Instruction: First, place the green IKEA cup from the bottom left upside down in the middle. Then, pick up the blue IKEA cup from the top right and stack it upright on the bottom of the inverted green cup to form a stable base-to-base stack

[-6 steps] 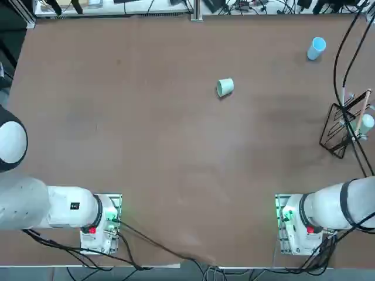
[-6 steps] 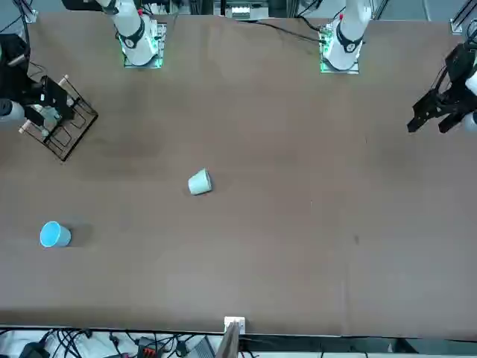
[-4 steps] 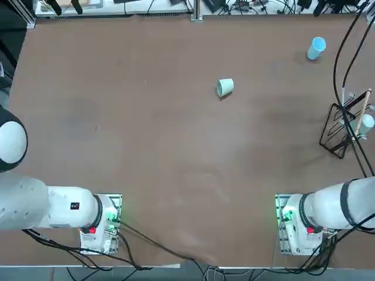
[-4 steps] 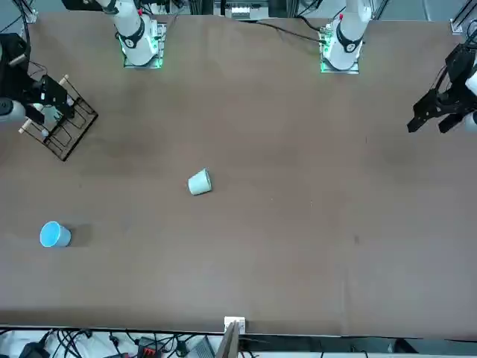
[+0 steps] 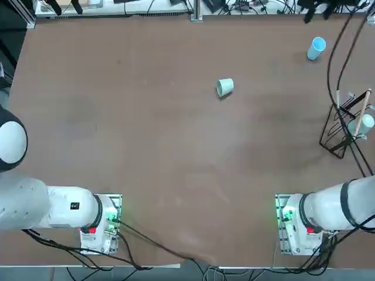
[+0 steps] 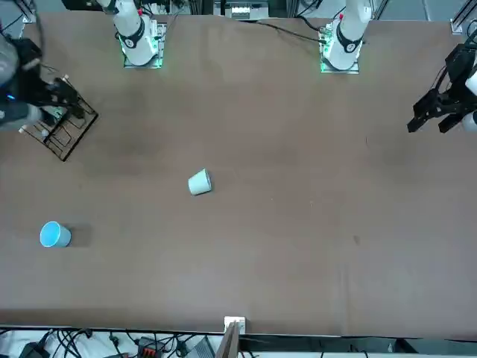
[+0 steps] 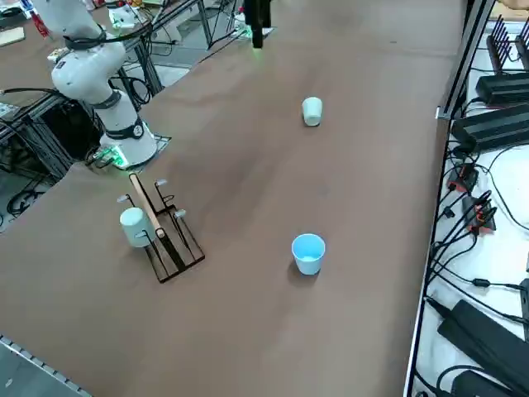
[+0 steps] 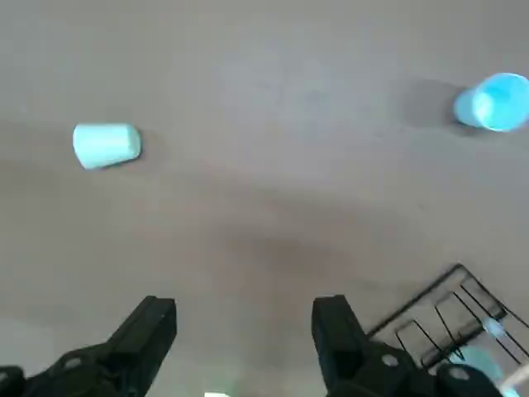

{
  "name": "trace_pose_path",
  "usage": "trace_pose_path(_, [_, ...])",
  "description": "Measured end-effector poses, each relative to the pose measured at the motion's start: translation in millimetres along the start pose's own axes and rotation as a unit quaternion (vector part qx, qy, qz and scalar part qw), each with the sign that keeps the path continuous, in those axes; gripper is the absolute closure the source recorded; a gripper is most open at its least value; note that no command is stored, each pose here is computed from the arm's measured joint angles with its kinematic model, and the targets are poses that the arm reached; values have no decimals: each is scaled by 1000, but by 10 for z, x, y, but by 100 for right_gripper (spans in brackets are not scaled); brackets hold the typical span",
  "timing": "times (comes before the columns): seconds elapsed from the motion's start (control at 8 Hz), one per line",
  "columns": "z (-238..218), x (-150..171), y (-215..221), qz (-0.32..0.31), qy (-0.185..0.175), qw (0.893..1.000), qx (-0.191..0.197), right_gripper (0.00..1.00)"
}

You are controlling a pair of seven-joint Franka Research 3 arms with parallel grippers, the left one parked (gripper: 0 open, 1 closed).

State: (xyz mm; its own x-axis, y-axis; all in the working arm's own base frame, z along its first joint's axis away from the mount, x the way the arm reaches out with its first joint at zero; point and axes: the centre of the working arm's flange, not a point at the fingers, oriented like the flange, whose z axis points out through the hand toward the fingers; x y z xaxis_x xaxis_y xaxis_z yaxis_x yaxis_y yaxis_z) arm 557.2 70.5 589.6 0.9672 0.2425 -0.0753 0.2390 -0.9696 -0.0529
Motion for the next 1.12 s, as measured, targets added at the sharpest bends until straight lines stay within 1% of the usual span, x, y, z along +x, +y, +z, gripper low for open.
trace_pose_path(0.25, [470,336,-653,-75,-16,997,-5,0])
trace_pose_path(0.38, [735,469,-1017,-115,-24,993,-9,0])
trace_pose_path(0.5, [981,581,-1350,-163,-26,986,-12,0])
trace_pose_path(0.62, [1202,678,-1622,-215,-22,976,-15,0])
trace_pose_path(0.75, [1409,750,-1796,-261,-24,965,-16,0])
trace_pose_path(0.88, [1621,828,-1862,-311,-28,950,-14,0])
trace_pose_path(1.0, [1842,923,-1881,-367,-24,930,2,0])
trace_pose_path(1.12, [2073,1024,-1891,-424,-13,905,29,0])
